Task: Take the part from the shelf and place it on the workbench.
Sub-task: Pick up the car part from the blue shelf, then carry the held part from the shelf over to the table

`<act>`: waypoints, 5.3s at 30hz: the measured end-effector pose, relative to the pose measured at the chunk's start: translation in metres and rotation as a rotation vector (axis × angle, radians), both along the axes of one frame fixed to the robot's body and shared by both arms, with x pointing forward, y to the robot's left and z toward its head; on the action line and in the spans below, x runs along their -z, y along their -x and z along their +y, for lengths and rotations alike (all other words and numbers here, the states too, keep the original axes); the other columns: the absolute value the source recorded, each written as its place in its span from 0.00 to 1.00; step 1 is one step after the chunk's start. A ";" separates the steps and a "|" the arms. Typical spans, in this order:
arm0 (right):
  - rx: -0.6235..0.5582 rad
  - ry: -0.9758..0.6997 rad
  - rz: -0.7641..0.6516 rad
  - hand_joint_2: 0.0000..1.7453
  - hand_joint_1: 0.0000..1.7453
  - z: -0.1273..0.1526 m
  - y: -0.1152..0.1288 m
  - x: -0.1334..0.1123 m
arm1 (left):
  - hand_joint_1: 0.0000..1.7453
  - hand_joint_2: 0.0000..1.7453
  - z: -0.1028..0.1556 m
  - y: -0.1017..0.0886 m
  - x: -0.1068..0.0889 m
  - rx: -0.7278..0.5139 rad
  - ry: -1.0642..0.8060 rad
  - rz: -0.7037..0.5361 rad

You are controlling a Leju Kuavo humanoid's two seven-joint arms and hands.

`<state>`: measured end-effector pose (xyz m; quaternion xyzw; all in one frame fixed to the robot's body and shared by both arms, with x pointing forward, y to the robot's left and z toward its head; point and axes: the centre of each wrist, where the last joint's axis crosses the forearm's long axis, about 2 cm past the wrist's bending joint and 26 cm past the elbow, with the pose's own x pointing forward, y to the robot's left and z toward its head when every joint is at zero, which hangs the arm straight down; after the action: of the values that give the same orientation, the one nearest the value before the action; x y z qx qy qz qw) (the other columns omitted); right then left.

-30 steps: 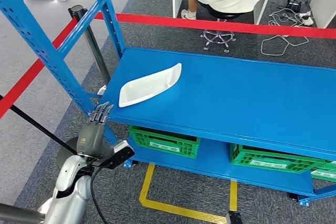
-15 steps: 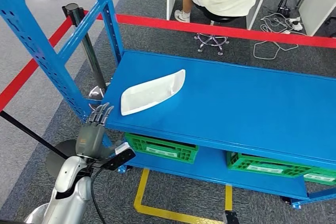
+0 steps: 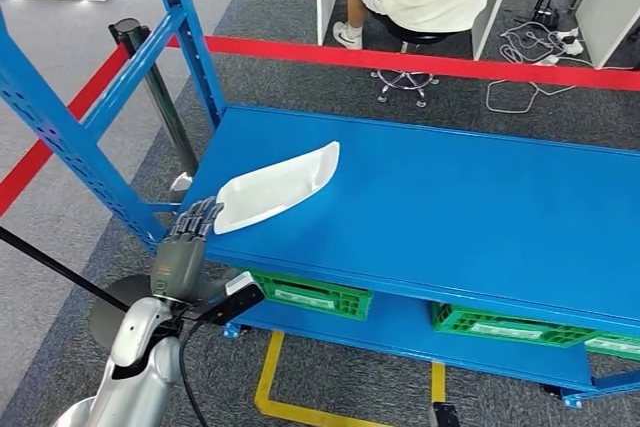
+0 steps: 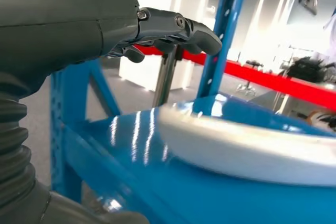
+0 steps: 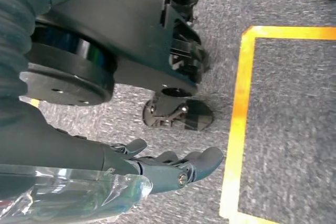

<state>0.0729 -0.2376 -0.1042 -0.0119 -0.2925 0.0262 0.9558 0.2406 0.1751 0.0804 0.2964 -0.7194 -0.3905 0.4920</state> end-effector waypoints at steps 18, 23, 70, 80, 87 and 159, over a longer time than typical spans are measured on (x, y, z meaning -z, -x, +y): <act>-0.013 0.001 -0.005 1.00 0.00 0.001 -0.003 -0.001 | 0.00 1.00 -0.001 -0.001 -0.001 -0.019 0.005 -0.002; -0.023 0.004 0.002 1.00 0.00 0.001 -0.002 -0.001 | 0.00 1.00 -0.001 -0.003 -0.002 -0.034 -0.002 0.004; -0.085 0.000 0.006 1.00 0.00 0.008 -0.016 -0.004 | 1.00 1.00 -0.026 -0.034 0.027 0.069 -0.142 0.162; -0.089 0.001 0.003 1.00 0.00 0.008 -0.015 -0.004 | 1.00 1.00 -0.031 -0.029 0.026 0.098 -0.143 0.127; -0.080 0.001 -0.004 1.00 0.00 0.008 -0.013 -0.003 | 1.00 1.00 -0.039 -0.014 0.015 0.123 -0.094 0.057; 0.092 -0.086 -0.353 1.00 0.00 0.003 -0.027 -0.006 | 1.00 1.00 -0.086 0.062 -0.039 0.270 0.091 -0.198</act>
<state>0.1001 -0.2347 -0.0985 0.0113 -0.4556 -0.0326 0.8895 0.1791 0.0889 0.1193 0.2116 -0.8147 -0.3890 0.3745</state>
